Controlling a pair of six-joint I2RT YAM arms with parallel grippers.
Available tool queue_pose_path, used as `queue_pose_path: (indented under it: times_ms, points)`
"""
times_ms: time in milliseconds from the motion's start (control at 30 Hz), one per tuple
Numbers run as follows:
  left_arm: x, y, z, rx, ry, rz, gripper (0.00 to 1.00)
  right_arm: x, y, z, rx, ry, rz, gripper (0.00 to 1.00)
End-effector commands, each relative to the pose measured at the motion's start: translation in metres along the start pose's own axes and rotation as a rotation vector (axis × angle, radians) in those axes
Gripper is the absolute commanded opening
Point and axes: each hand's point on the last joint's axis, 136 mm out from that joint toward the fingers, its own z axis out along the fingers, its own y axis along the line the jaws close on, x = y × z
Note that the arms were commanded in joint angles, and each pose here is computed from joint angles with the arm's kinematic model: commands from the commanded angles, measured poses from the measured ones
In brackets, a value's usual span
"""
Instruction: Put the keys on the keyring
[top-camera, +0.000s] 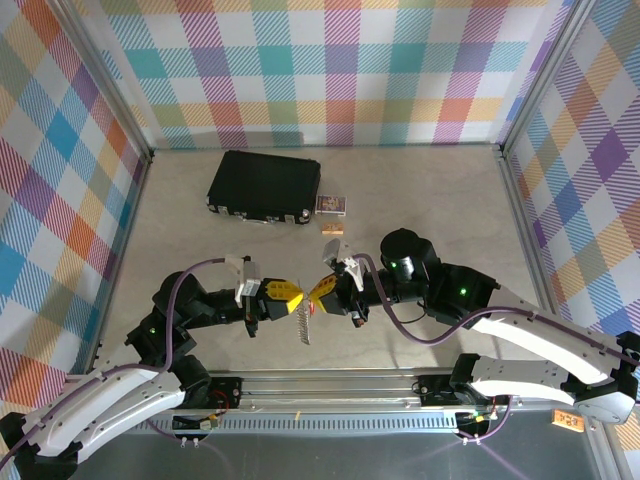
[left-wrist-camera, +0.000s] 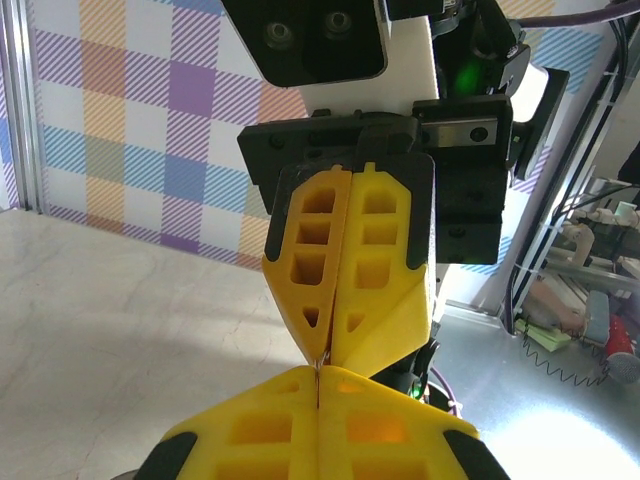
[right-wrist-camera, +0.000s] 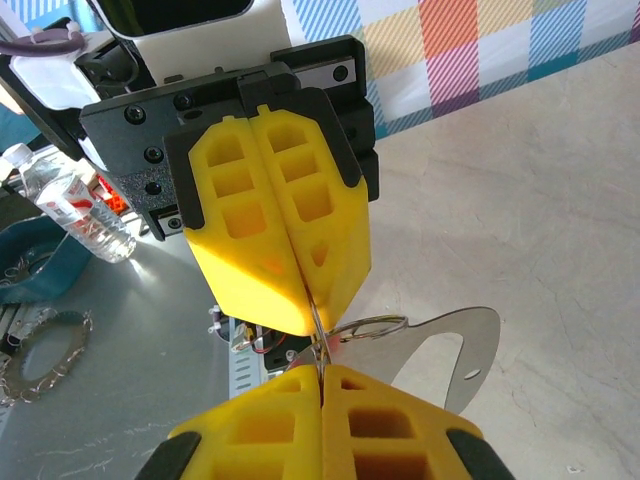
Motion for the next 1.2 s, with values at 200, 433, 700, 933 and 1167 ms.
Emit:
queue_pose_path:
  times_ms: [200,433,700,933,1167]
  points:
    - [-0.015,-0.011,0.001,0.052,-0.034,0.025,0.0,-0.02,0.008,-0.004,-0.022,-0.055,-0.053,0.0]
    - [-0.019,-0.009,0.001,0.036,-0.053,0.018,0.0,-0.013,0.006,-0.002,-0.019,-0.039,-0.059,0.0]
    - [-0.024,-0.004,0.003,0.021,-0.104,-0.006,0.0,-0.006,0.001,0.002,0.002,-0.025,-0.089,0.0]
    - [-0.024,0.0,0.004,0.007,-0.117,-0.012,0.0,0.004,-0.001,0.01,0.054,0.008,-0.172,0.0]
    - [-0.024,0.001,0.004,0.004,-0.126,-0.013,0.0,0.001,-0.002,0.004,0.08,-0.022,-0.191,0.02]
